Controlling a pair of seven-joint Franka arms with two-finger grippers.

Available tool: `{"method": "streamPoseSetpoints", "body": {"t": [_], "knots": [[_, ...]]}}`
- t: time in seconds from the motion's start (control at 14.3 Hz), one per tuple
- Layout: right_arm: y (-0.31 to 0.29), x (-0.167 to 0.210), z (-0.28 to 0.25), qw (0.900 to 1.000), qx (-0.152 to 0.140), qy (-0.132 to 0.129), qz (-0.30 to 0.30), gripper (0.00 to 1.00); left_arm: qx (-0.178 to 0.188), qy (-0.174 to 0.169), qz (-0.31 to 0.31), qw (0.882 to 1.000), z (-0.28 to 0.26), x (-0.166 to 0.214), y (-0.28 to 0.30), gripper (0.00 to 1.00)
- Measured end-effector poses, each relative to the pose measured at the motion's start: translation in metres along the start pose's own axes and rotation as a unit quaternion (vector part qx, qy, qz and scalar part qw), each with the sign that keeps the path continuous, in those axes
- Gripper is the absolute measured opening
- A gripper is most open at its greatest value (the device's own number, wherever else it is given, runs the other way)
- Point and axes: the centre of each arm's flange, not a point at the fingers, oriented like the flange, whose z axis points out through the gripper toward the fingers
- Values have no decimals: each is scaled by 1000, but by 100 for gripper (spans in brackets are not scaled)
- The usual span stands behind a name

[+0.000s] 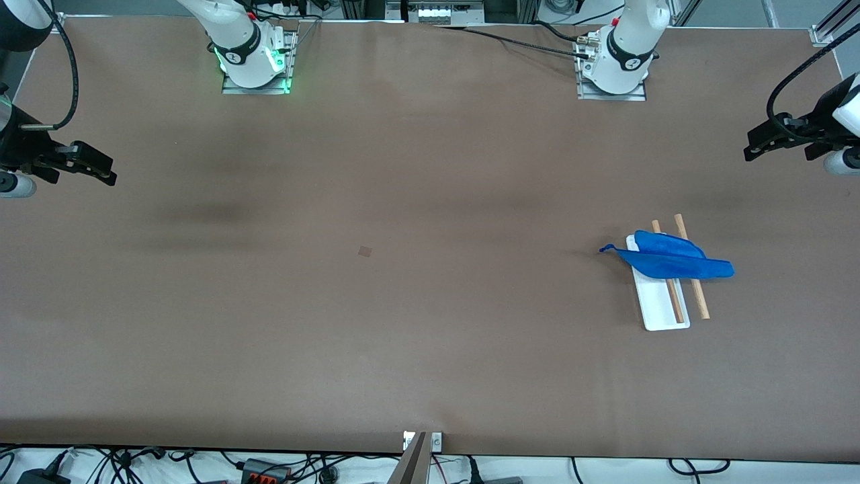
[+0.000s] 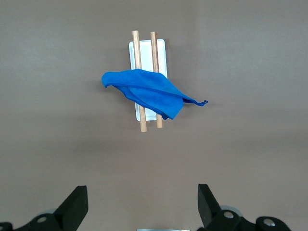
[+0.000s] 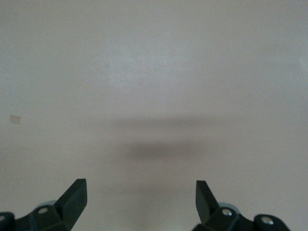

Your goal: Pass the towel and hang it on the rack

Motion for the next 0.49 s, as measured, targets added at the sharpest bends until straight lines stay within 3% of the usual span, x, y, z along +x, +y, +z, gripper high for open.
{"method": "streamPoseSetpoints", "body": {"t": [0.49], "knots": [[0, -1, 0, 1000, 0, -3, 0, 100, 1, 1, 10, 1000, 0, 0, 11, 100]]}}
